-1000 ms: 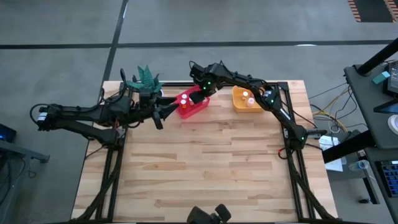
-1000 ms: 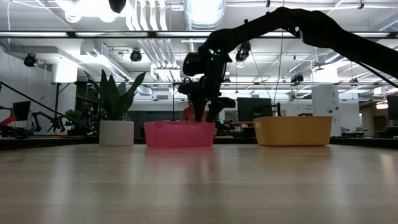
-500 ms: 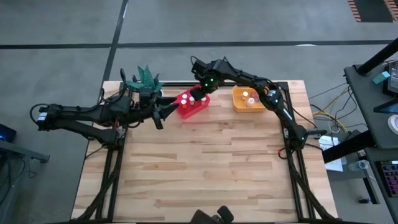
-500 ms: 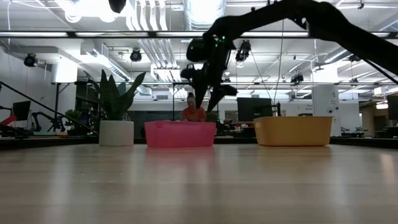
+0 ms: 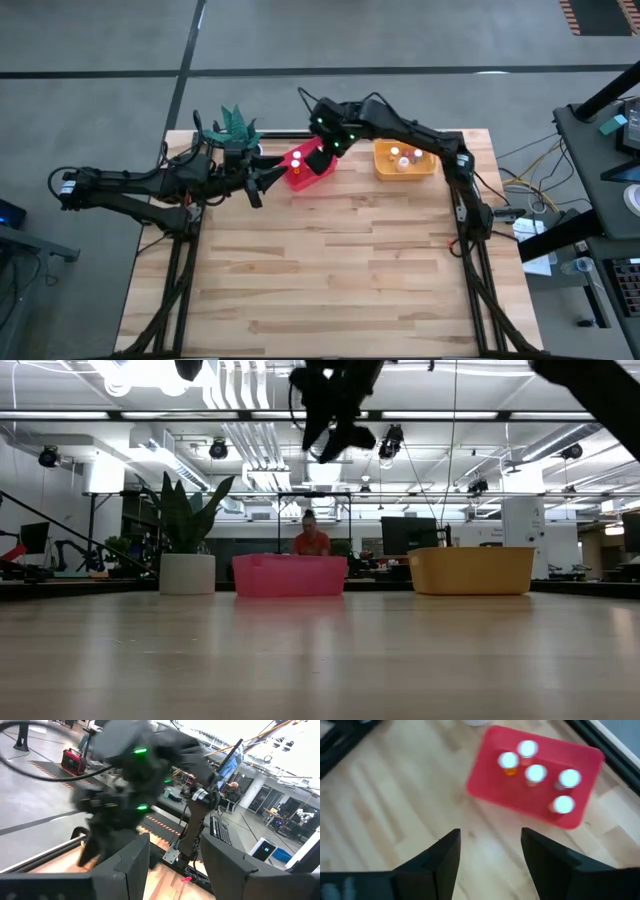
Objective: Pick and place medicine bottles into bin by pill shape (circle, oval)
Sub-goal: Return to Home Position
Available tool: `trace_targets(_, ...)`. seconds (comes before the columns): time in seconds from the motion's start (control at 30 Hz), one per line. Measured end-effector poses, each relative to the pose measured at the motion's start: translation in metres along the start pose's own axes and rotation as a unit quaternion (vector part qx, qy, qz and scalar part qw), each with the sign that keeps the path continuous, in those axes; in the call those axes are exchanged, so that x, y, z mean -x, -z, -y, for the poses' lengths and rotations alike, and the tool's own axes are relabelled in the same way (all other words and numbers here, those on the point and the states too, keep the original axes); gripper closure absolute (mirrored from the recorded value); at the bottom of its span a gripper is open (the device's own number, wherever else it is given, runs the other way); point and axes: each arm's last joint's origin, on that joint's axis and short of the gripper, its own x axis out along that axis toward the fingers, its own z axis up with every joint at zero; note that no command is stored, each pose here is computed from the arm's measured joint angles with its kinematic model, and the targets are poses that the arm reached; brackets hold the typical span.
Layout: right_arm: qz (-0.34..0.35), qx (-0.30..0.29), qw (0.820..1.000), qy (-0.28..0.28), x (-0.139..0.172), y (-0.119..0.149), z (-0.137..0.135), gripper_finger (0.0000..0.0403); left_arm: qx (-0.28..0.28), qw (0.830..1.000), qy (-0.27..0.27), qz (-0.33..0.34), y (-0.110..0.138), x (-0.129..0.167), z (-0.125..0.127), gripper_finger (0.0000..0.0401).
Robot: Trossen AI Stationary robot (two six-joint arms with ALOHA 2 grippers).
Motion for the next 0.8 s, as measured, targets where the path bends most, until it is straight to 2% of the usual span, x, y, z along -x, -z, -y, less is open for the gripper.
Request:
trace_targets(0.2, 0.011, 0.056, 0.998, -0.027, 0.033, 0.029, -0.037, 0.0202, 0.000, 1.000, 0.001, 0.003, -0.002, 0.002, 0.000, 0.0241)
trace_targets(0.43, 0.050, 0.098, 0.994, -0.020, 0.067, 0.077, -0.064, 0.0203, 0.001, 1.000, 0.003, 0.006, -0.005, 0.008, -0.001, 0.0241)
trace_targets(0.63, 0.123, 0.153, 0.977, -0.081, 0.085, 0.122, -0.085, 0.0213, 0.000, 1.000, 0.002, 0.004, -0.005, 0.009, -0.002, 0.0241)
trace_targets(0.73, 0.156, 0.156, 0.968, -0.120, 0.094, 0.138, -0.092, 0.0219, 0.001, 1.000, 0.006, 0.001, -0.004, 0.008, -0.001, 0.0241)
trace_targets(0.8, 0.164, 0.136, 0.967, -0.141, 0.099, 0.147, -0.094, 0.0223, 0.001, 1.000, 0.009, -0.003, -0.004, 0.007, -0.001, 0.0241)
